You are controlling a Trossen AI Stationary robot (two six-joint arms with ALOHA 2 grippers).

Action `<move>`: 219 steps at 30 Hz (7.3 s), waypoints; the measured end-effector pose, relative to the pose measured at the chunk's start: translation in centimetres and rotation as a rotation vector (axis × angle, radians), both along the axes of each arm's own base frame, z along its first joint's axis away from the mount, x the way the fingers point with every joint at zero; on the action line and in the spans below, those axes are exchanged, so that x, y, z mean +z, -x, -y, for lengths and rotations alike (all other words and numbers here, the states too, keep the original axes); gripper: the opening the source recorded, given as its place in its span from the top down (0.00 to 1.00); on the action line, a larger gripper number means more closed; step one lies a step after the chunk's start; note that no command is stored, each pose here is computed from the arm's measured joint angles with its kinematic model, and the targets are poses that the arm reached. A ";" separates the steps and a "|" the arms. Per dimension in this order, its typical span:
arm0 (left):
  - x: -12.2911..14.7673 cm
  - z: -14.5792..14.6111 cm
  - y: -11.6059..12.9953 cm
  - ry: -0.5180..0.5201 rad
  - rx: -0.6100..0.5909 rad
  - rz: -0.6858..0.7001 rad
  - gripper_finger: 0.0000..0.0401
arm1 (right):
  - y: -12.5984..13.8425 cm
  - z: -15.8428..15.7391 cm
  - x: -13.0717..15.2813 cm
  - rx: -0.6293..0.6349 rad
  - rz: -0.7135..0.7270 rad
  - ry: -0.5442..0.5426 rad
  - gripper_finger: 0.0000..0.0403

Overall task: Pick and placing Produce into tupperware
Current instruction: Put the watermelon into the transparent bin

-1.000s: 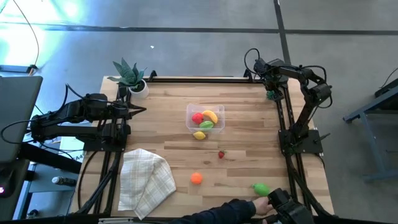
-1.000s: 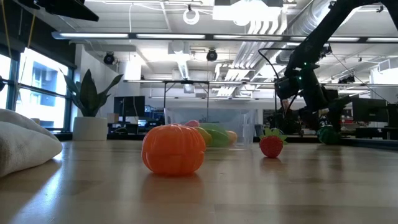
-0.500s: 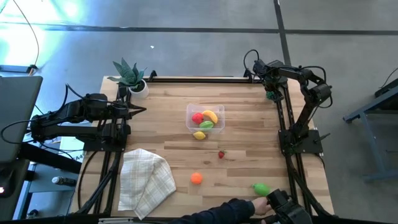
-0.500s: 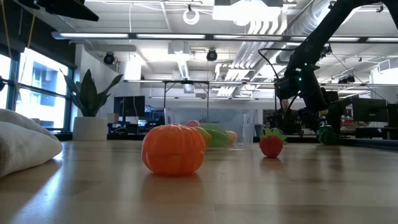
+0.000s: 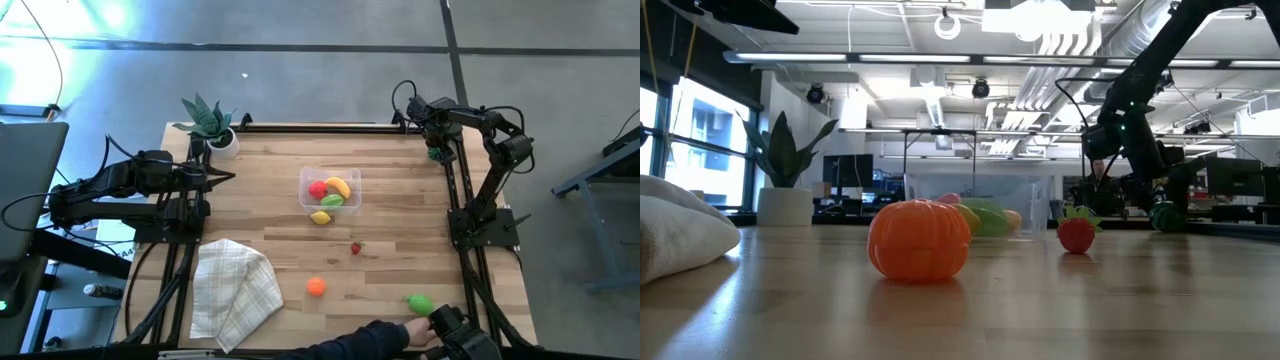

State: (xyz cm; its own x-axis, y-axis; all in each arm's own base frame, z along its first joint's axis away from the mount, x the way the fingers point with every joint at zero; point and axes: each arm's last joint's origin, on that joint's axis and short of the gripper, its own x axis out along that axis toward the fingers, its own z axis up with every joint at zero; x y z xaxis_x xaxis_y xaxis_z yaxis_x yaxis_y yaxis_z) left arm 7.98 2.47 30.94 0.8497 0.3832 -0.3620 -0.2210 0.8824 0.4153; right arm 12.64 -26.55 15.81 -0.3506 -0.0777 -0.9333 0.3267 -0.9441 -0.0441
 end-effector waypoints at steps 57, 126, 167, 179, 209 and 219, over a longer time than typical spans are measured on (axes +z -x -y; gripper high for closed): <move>0.0 0.0 0.0 0.000 0.000 0.000 1.00 | 0.0 -0.7 -1.5 -0.026 0.054 -0.001 0.11; 0.0 0.0 0.0 0.000 0.000 0.000 1.00 | -2.2 -3.0 2.8 0.135 0.110 0.140 0.28; 0.0 0.0 0.0 0.000 0.000 0.000 1.00 | -10.1 -12.5 12.9 1.544 0.577 0.498 0.28; 0.0 0.0 0.0 0.000 0.000 0.000 1.00 | -14.5 -14.6 12.2 1.654 0.611 0.487 0.28; 0.0 0.0 0.0 0.000 0.000 0.000 1.00 | -27.2 -17.7 4.6 1.999 0.159 -0.117 0.28; 0.0 0.0 0.0 0.000 0.000 0.001 1.00 | -27.3 -17.4 4.2 1.981 0.096 -0.088 0.28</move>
